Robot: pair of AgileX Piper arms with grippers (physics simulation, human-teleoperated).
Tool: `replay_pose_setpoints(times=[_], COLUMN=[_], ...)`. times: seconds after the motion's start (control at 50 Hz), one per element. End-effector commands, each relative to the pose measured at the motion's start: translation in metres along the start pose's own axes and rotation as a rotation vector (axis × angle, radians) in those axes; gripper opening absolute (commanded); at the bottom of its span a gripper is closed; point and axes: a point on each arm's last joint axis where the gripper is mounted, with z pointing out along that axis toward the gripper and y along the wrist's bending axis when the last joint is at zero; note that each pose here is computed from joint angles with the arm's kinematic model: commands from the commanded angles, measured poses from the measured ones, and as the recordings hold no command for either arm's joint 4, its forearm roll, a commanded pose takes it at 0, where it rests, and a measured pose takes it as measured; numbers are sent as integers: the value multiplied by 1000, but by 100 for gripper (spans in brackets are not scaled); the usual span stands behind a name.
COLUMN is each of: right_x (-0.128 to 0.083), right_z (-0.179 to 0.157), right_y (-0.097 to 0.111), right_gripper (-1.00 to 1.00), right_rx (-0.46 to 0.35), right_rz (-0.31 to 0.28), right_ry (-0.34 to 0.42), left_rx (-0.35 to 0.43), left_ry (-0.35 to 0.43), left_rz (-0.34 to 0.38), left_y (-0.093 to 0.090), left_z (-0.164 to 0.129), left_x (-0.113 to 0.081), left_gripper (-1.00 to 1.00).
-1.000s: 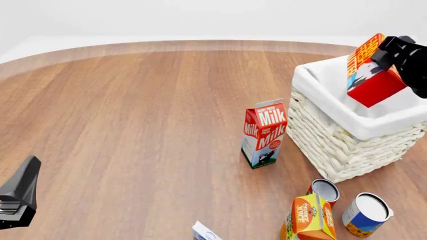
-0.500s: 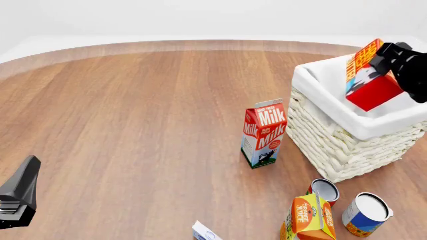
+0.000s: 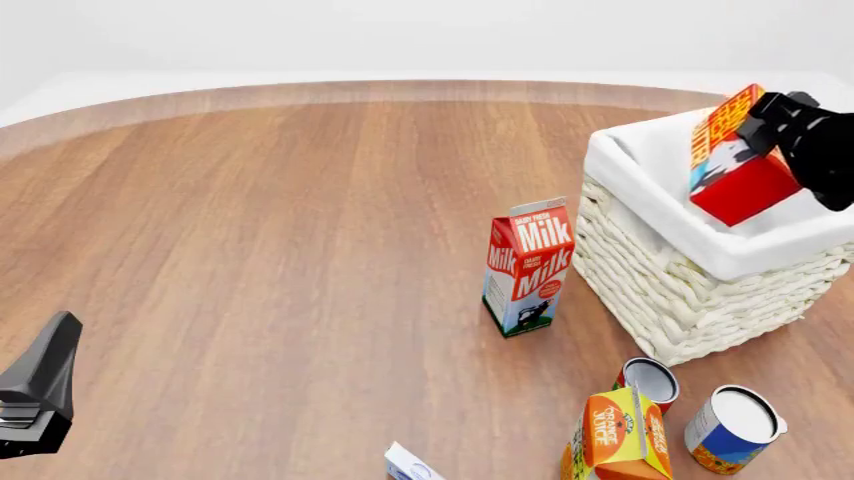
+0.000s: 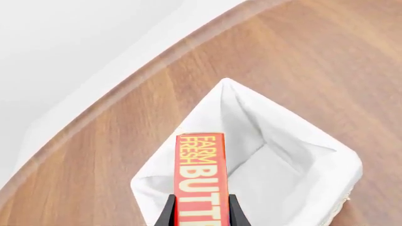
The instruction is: Pick up the cream cheese box and the butter, and put them in the basket.
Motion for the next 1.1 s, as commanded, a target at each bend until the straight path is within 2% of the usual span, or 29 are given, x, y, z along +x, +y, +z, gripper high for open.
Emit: replay_pose_setpoints(times=[0.02, 0.36, 0.58, 0.68, 0.82, 1.1], right_x=[-7, -13, -10, -13, -16, -11], right_z=[-1, -10, -19, -29, -53, -94], right_y=[4, 8, 17, 29, 53, 105], right_gripper=[100, 100, 100, 100, 100, 100], right_rx=[-15, -26, -55, -88, -167, -355], right_rz=[27, -4, -33, -60, -127, -288], right_ry=[-22, -40, -22, -12, 12, 116], left_rx=[0, 0, 0, 0, 0, 0], left_ry=[0, 0, 0, 0, 0, 0], left_rz=[0, 0, 0, 0, 0, 0], left_y=[0, 0, 0, 0, 0, 0], left_z=[0, 0, 0, 0, 0, 0], left_x=[0, 0, 0, 0, 0, 0], left_gripper=[100, 100, 100, 100, 100, 100])
